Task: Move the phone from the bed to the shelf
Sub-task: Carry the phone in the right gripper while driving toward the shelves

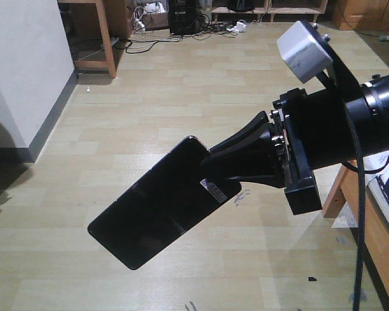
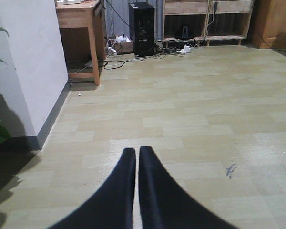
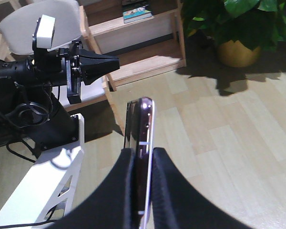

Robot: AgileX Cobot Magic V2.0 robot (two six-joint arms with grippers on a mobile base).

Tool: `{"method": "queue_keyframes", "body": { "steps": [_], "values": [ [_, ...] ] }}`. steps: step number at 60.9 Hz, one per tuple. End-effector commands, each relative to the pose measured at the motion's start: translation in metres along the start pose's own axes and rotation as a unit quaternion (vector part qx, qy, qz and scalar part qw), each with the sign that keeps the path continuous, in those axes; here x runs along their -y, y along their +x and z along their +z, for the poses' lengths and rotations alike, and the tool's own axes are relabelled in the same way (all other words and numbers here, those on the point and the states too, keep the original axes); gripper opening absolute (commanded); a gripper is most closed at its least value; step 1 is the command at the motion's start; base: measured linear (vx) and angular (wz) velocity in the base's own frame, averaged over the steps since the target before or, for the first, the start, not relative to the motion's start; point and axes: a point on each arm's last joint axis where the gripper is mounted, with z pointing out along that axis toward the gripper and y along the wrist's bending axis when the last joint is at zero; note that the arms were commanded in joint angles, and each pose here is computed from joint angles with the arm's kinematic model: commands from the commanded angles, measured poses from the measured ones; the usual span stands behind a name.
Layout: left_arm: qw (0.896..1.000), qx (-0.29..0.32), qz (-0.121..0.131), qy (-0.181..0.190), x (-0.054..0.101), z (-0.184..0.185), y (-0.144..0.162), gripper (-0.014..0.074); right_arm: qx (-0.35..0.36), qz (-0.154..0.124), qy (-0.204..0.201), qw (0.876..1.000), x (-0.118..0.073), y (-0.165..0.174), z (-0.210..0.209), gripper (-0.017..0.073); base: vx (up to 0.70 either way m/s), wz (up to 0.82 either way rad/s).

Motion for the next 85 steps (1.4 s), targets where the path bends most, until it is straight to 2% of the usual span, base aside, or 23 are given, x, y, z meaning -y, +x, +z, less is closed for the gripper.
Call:
{"method": "queue_keyframes", "body": {
  "steps": [1, 85],
  "values": [
    [0.999, 0.038, -0.006, -0.002, -0.0005, -0.0005, -0.0061, 0.0001, 0.04, -0.011, -0.038, 0.998, -0.0177, -0.0136, -0.0089, -0.0001, 0.16, -0.07],
    [0.999, 0.038, -0.006, -0.002, -0.0005, -0.0005, -0.0061, 0.0001, 0.04, -0.011, -0.038, 0.998, -0.0177, -0.0136, -0.0089, -0.0001, 0.2, -0.1]
  ]
}}
